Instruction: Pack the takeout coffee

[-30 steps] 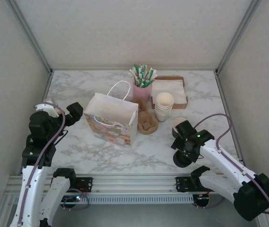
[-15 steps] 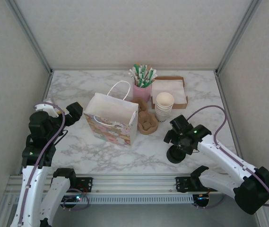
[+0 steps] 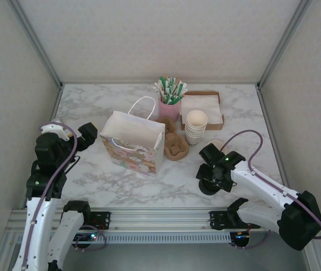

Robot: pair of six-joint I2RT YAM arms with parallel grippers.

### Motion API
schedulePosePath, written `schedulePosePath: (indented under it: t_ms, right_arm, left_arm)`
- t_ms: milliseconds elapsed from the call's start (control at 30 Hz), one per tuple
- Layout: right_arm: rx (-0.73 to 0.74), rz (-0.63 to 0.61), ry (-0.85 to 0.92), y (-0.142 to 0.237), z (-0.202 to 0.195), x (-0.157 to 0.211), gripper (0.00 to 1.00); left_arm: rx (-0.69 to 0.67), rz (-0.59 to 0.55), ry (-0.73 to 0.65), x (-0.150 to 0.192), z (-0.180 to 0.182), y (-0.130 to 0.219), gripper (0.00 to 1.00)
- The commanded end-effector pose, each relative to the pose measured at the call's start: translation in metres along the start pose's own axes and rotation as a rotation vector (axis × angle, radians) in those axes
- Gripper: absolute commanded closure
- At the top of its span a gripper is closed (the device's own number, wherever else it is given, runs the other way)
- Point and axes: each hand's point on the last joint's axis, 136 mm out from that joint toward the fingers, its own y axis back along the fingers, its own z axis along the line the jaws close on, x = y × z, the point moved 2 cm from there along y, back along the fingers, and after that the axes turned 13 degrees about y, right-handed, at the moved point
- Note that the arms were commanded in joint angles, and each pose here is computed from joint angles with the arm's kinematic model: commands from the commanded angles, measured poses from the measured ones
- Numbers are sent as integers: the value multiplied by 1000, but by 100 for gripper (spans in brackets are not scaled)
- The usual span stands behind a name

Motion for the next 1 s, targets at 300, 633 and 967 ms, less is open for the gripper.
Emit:
schedulePosePath:
  t_ms: [300, 633, 967]
  right_arm:
    - [14, -15, -37, -2, -3, 2, 17]
    - [-55, -61, -107, 13, -3, 1, 16]
    - [59, -28, -44, 12, -12, 0, 20]
  left_arm:
    - [-34, -42, -17, -10, 2, 8, 0]
    - [-40, -48, -20, -11, 2, 9, 0]
    - [170, 56, -46, -3, -45, 46, 32]
